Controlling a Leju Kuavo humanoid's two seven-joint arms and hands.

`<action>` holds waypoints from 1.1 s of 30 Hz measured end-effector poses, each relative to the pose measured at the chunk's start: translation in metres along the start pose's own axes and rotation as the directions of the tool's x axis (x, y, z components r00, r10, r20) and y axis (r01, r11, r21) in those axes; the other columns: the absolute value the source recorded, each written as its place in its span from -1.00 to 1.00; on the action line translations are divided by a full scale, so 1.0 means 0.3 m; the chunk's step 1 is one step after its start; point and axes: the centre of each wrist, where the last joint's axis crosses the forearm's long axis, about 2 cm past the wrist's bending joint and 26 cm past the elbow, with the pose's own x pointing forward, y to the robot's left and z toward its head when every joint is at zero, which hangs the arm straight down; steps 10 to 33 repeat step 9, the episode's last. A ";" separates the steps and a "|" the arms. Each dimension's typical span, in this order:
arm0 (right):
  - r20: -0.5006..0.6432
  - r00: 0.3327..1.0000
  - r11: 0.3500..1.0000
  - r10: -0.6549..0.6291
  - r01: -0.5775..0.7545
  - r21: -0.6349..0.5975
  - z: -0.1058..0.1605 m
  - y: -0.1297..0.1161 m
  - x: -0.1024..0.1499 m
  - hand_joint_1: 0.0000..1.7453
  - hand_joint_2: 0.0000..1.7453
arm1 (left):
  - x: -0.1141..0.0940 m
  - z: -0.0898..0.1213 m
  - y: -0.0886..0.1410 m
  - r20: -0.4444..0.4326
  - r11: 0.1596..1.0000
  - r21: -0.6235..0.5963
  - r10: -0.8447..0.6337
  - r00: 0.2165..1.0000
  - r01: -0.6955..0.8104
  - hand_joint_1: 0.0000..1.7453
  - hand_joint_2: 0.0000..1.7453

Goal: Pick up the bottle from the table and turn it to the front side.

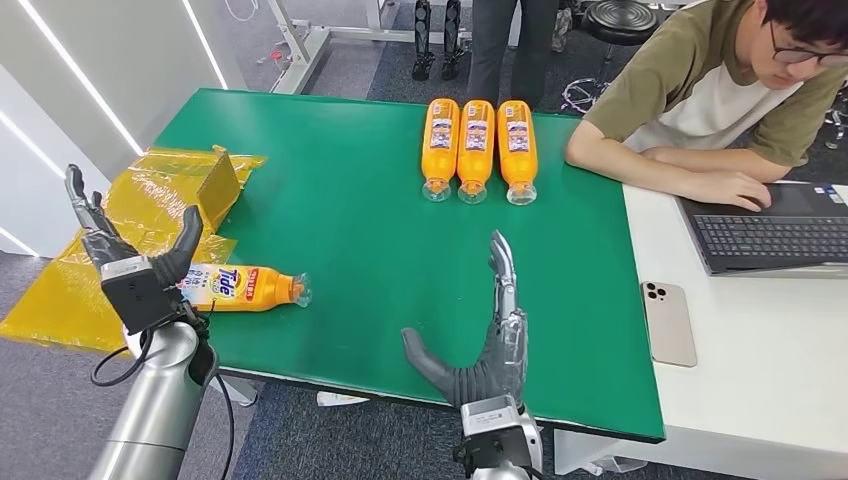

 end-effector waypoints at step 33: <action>0.003 1.000 1.000 0.018 -0.018 0.002 0.008 -0.009 0.001 -1.00 1.00 | 0.176 -0.034 -0.085 0.026 0.932 0.049 0.360 0.933 -0.360 -1.00 1.00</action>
